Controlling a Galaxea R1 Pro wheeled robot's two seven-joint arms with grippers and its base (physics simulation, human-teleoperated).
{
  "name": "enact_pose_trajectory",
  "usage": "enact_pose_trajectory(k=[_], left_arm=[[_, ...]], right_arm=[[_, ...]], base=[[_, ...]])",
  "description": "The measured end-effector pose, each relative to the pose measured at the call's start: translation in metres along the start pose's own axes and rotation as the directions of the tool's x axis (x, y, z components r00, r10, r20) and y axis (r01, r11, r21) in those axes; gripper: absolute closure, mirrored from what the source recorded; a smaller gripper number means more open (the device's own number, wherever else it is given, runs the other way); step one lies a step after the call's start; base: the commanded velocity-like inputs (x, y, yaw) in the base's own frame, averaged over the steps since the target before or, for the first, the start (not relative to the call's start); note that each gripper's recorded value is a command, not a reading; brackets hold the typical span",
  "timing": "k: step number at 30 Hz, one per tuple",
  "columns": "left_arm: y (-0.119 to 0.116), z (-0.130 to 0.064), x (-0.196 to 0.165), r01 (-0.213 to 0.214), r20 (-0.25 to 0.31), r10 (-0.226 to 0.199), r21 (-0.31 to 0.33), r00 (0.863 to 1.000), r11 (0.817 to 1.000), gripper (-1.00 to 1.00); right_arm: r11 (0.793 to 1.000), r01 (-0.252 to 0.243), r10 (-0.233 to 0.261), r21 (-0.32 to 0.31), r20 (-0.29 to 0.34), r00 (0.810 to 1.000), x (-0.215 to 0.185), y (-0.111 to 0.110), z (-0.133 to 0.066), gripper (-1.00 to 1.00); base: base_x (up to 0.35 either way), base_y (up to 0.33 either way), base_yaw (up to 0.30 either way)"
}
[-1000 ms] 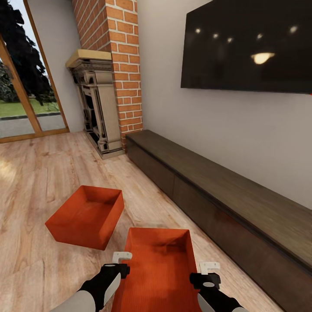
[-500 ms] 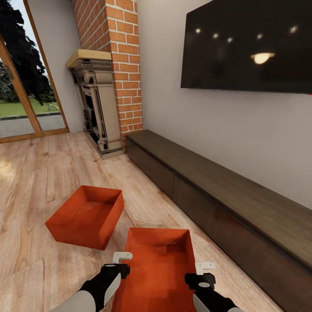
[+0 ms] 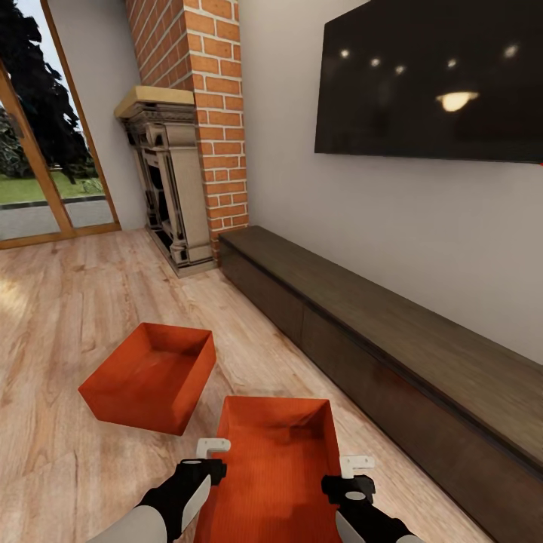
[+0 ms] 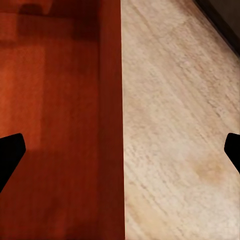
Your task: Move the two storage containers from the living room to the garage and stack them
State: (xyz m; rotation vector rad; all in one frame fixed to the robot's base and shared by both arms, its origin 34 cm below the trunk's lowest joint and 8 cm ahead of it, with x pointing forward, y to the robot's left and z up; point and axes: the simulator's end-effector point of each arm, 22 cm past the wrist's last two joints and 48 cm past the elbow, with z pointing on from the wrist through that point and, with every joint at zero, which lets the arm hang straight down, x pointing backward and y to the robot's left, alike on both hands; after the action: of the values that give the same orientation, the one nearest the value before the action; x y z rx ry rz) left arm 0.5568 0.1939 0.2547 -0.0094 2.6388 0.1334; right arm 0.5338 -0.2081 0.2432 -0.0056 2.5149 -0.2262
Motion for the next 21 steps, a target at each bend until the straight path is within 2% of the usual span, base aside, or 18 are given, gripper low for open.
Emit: enact_pose_trajectory(k=[10,21], left_arm=[[-0.001,0.000,0.000,0.000,-0.002,0.000,0.002,1.000,1.000,-1.00],[-0.003,0.011,0.018,-0.004,-0.038,0.004,0.003,0.999,1.000,-1.00]], right_arm=[[1.000,0.001,-0.001,0.000,0.000,1.000,0.000,0.000,0.000,-1.00],[1.000,0.006,-0.006,-0.001,-0.036,0.999,0.018,0.001,0.008,-1.00]], base=[[0.000,0.000,0.000],[0.000,0.000,0.000]])
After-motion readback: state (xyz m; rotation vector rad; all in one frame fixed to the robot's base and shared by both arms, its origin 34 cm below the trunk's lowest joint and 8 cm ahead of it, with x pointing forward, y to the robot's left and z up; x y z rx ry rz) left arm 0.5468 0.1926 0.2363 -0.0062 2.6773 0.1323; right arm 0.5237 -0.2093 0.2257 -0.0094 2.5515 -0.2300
